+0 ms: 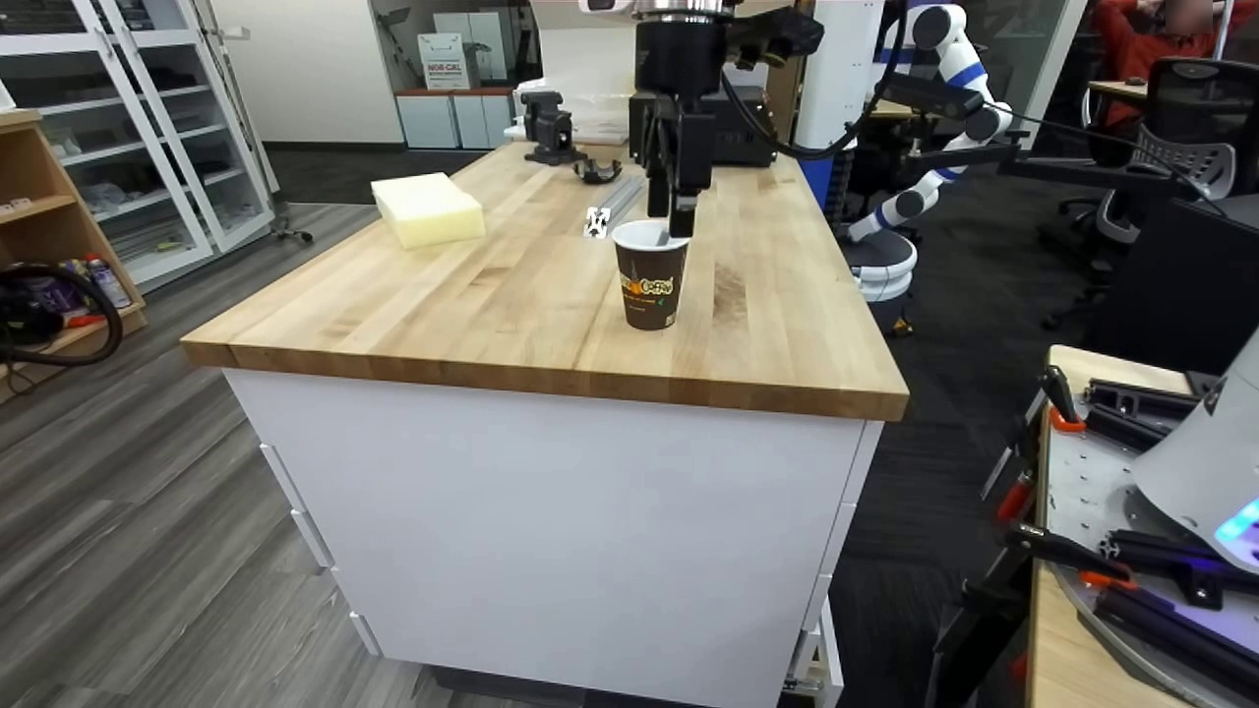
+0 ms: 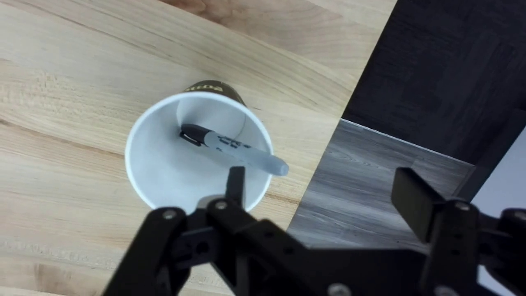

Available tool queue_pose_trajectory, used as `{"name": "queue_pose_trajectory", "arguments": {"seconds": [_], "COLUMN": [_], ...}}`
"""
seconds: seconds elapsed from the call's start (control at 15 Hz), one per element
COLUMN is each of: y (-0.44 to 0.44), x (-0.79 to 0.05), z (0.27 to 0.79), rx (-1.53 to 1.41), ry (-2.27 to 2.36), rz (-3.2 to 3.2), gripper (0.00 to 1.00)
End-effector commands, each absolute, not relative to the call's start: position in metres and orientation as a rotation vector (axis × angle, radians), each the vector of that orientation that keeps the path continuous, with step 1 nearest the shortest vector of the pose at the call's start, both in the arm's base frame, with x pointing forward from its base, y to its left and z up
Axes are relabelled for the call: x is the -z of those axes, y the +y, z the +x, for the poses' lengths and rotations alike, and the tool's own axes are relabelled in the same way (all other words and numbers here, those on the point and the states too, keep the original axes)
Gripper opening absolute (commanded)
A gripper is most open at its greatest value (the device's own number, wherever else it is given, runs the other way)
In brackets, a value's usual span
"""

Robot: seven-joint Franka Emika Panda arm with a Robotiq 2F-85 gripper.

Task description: Remove the marker from the cup and put it on the table

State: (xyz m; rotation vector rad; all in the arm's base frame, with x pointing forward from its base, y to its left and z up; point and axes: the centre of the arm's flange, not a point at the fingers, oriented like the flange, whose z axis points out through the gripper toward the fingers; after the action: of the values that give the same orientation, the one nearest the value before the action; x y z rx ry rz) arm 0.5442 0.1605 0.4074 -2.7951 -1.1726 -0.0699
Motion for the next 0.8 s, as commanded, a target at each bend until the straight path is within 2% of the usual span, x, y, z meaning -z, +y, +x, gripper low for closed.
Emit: {"name": "queue_pose_trajectory", "arguments": {"seconds": [0.0,0.07,0.13,0.2,0.27,0.53,0.67,0.73], "y": [0.1628,0.1622,0.1618,0.1607,0.1598,0.1574,0.1564,0.1556], "x": [-0.3946,-0.3920,-0.3894,-0.3877,-0.3867,-0.3860,-0.3881,-0.3914], "z": [0.5436,0.5430,0.5435,0.5432,0.5432,0.5437,0.5451,0.5471], "rx": [0.091,0.083,0.080,0.075,0.072,0.066,0.073,0.089], "ry": [-1.229,-1.238,-1.245,-1.250,-1.255,-1.273,-1.282,-1.285], "rz": [-2.809,-2.812,-2.815,-2.817,-2.819,-2.827,-2.832,-2.836], "gripper": [0.78,0.66,0.62,0.50,0.42,0.16,0.07,0.07]}}
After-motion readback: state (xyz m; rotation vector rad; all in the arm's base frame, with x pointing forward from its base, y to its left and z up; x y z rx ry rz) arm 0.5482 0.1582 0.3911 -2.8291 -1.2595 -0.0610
